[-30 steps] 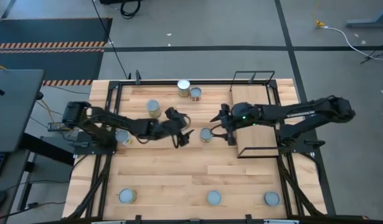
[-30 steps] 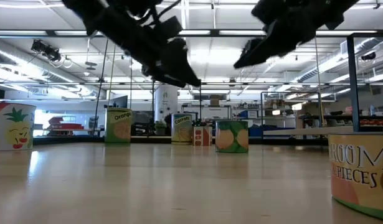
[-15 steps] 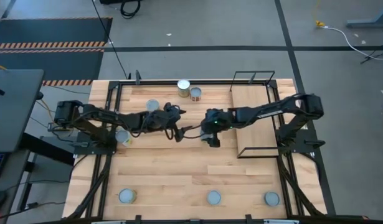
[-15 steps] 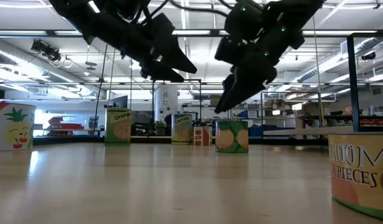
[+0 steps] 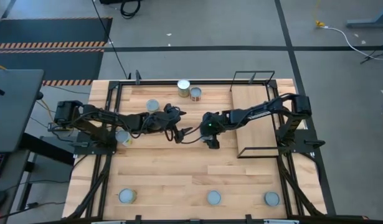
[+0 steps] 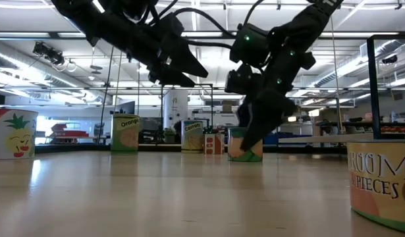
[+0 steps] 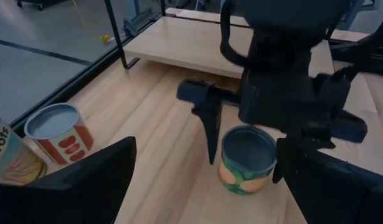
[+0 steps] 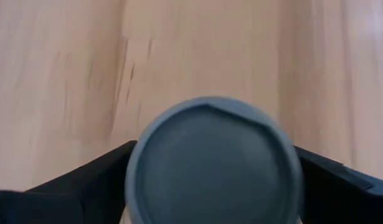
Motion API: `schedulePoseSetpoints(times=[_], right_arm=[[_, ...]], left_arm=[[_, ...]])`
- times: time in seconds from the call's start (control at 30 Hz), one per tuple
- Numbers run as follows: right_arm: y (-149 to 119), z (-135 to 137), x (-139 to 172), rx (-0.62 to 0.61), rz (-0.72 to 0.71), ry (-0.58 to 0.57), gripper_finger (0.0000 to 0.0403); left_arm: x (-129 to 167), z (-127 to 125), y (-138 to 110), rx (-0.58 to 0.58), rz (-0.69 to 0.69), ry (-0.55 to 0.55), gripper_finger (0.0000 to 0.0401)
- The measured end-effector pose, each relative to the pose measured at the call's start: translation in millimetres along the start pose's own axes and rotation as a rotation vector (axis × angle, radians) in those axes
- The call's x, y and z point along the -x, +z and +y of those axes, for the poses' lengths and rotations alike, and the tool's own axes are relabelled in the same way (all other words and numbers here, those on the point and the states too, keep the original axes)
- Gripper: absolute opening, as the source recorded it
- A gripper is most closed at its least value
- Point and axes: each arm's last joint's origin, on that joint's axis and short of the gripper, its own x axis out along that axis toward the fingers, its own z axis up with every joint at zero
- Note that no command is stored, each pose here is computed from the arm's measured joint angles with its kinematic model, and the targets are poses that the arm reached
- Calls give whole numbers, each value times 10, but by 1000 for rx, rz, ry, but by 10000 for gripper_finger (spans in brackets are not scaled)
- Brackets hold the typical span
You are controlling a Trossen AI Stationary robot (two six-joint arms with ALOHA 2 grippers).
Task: Pick and place cans onto a shelf
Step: Put the canned orange on the shelf
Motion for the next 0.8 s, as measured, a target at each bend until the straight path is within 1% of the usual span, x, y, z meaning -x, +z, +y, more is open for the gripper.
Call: schedulePoseSetpoints(times=[0.07,0.2,0.23,0.3,0.37,0.43,0.53,0.63,0.8], right_arm=[[-5,-3,-21,-1,1,0,345],[-15,-37,18,-27,12,-4,285],[-20,-54,63,-35,21,-7,278],[3,-120,208,-60,39,-42,278],[7,-224,399,-97,60,-126,278],[-27,-354,594,-159,76,-244,278],[-125,-547,873,-303,90,-399,278],[-320,-706,1098,-452,78,-537,278],[-780,-918,1340,-709,20,-765,279]], left_arm=[[0,3,2,1,-2,10,389],[0,4,0,1,-2,17,389],[0,4,0,1,-2,18,389],[0,7,0,1,-3,27,389],[0,8,1,1,-4,29,389],[0,7,1,4,-4,29,389],[1,6,1,7,-4,28,389],[0,7,1,13,-4,28,389],[0,6,0,35,-4,28,389]])
